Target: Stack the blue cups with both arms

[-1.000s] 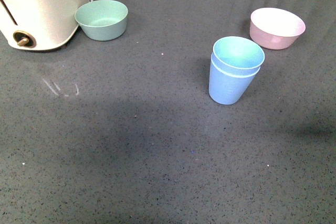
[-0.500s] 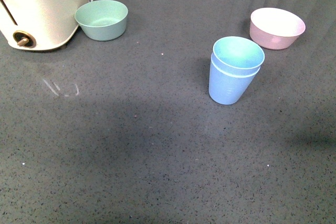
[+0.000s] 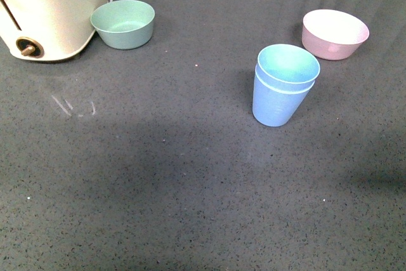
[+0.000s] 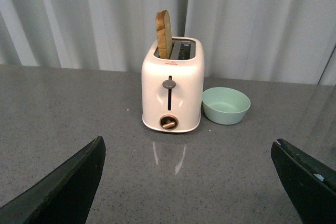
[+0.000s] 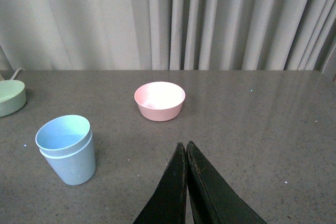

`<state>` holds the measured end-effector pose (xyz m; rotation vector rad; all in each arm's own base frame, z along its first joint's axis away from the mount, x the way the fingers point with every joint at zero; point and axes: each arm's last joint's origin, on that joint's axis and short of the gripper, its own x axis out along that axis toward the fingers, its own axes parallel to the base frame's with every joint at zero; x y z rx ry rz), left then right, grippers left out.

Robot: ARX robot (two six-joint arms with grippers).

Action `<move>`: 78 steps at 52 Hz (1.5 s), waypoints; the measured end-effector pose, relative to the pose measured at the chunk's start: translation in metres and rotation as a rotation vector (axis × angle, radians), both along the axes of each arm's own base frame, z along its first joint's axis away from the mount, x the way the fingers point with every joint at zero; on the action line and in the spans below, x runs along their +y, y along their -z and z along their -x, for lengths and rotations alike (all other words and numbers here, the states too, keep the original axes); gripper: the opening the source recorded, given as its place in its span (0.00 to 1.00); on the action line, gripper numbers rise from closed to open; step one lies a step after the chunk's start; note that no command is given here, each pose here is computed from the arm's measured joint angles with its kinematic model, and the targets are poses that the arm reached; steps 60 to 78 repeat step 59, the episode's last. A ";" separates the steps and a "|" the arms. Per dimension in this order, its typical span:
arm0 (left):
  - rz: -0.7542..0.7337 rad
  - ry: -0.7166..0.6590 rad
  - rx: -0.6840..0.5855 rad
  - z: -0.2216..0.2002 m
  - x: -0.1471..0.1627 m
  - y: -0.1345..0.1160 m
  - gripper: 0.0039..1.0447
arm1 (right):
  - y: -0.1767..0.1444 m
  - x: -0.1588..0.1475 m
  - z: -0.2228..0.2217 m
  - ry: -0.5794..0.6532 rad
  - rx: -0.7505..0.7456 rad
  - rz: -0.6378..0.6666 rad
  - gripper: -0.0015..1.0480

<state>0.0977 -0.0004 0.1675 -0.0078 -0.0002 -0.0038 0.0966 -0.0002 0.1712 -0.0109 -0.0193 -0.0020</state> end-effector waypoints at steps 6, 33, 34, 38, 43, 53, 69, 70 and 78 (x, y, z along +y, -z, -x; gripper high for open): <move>0.000 0.000 0.000 0.000 0.000 0.000 0.92 | 0.000 0.000 0.000 0.000 0.000 0.000 0.21; 0.000 0.000 0.000 0.000 0.000 0.000 0.92 | 0.000 0.000 0.000 0.000 0.000 -0.001 0.91; 0.000 0.000 0.000 0.000 0.000 0.000 0.92 | 0.000 0.000 0.000 0.000 0.000 -0.001 0.91; 0.000 0.000 0.000 0.000 0.000 0.000 0.92 | 0.000 0.000 0.000 0.000 0.000 -0.001 0.91; 0.000 0.000 0.000 0.000 0.000 0.000 0.92 | 0.000 0.000 0.000 0.000 0.000 -0.001 0.91; 0.000 0.000 0.000 0.000 0.000 0.000 0.92 | 0.000 0.000 0.000 0.000 0.000 -0.001 0.91; 0.000 0.000 0.000 0.000 0.000 0.000 0.92 | 0.000 0.000 0.000 0.000 0.000 -0.001 0.91; 0.000 0.000 0.000 0.000 0.000 0.000 0.92 | 0.000 0.000 0.000 0.000 0.000 -0.001 0.91; 0.000 0.000 0.000 0.000 0.000 0.000 0.92 | 0.000 0.000 0.000 0.000 0.000 -0.001 0.91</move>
